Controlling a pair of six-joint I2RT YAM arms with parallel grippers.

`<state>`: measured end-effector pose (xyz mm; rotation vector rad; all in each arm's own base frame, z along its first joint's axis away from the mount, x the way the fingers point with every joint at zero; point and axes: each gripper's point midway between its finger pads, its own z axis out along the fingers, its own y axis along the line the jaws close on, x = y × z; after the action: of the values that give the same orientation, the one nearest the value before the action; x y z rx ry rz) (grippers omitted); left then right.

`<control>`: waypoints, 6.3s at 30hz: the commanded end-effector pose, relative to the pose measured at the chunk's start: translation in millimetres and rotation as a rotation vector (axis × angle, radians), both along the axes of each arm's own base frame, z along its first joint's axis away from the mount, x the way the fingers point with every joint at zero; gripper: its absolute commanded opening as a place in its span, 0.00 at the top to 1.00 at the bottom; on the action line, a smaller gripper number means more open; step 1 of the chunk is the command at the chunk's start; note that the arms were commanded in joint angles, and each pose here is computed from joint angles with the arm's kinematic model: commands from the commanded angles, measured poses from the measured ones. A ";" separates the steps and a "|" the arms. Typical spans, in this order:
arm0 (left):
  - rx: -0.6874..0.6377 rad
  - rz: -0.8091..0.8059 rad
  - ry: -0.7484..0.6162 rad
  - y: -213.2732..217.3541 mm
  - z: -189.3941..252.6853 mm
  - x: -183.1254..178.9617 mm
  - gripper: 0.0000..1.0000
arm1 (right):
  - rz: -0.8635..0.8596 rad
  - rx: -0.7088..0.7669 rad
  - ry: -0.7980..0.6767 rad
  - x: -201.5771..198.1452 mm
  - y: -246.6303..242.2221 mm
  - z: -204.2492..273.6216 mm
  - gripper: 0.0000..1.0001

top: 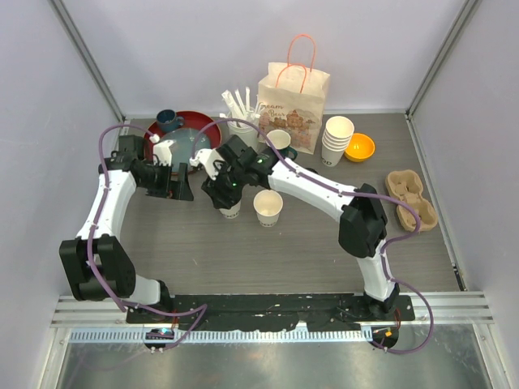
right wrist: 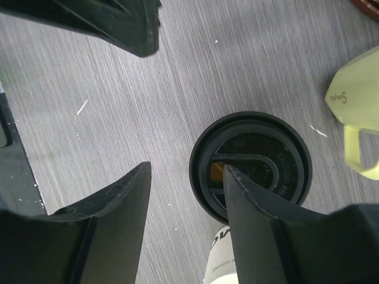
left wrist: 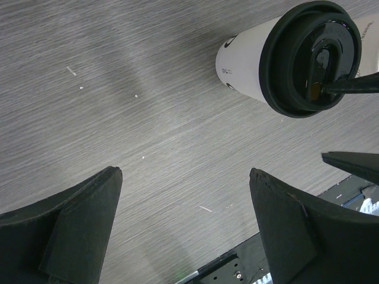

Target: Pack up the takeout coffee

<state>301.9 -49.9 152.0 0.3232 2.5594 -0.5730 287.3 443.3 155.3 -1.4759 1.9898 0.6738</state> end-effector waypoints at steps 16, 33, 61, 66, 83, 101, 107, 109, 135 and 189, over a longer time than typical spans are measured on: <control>-0.284 0.036 -0.026 -100.8 52.4 33.6 0.54 | -0.729 0.273 0.083 78.1 -56.0 69.0 0.61; -0.196 0.095 0.015 -109.7 10.6 40.5 0.53 | -0.704 0.227 0.179 60.9 -44.4 28.9 0.64; -0.224 0.085 0.097 -115.6 -20.1 25.9 0.62 | -0.698 0.121 0.269 39.3 -56.1 -31.9 0.80; -0.218 0.043 0.099 -120.1 -17.4 15.5 0.61 | -0.688 0.165 0.260 35.2 -57.1 -23.4 0.80; -0.118 0.029 0.212 -109.1 -61.5 -6.1 0.63 | -0.714 0.128 0.273 12.5 -79.0 -59.4 0.80; -0.148 0.003 0.205 -110.5 -56.9 -21.0 0.64 | -0.623 0.182 0.249 11.0 -68.0 -44.4 0.80; -0.123 0.016 0.242 -106.4 -75.0 -26.4 0.64 | -0.645 0.163 0.270 3.7 -76.2 -65.1 0.80; -0.133 0.010 0.226 -108.8 -65.0 -21.2 0.64 | -0.639 0.159 0.256 5.7 -77.0 -64.2 0.80; -0.171 -0.071 0.060 -111.3 7.7 -0.6 0.50 | -0.428 0.253 0.069 34.6 -43.9 25.7 0.58; -0.155 -0.164 0.079 -116.2 4.1 11.4 0.51 | -0.634 0.188 0.172 29.1 -63.4 -0.6 0.73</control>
<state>318.3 -170.4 140.7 0.4822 2.6018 -0.8558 297.9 366.4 130.1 -0.6648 2.3597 0.6504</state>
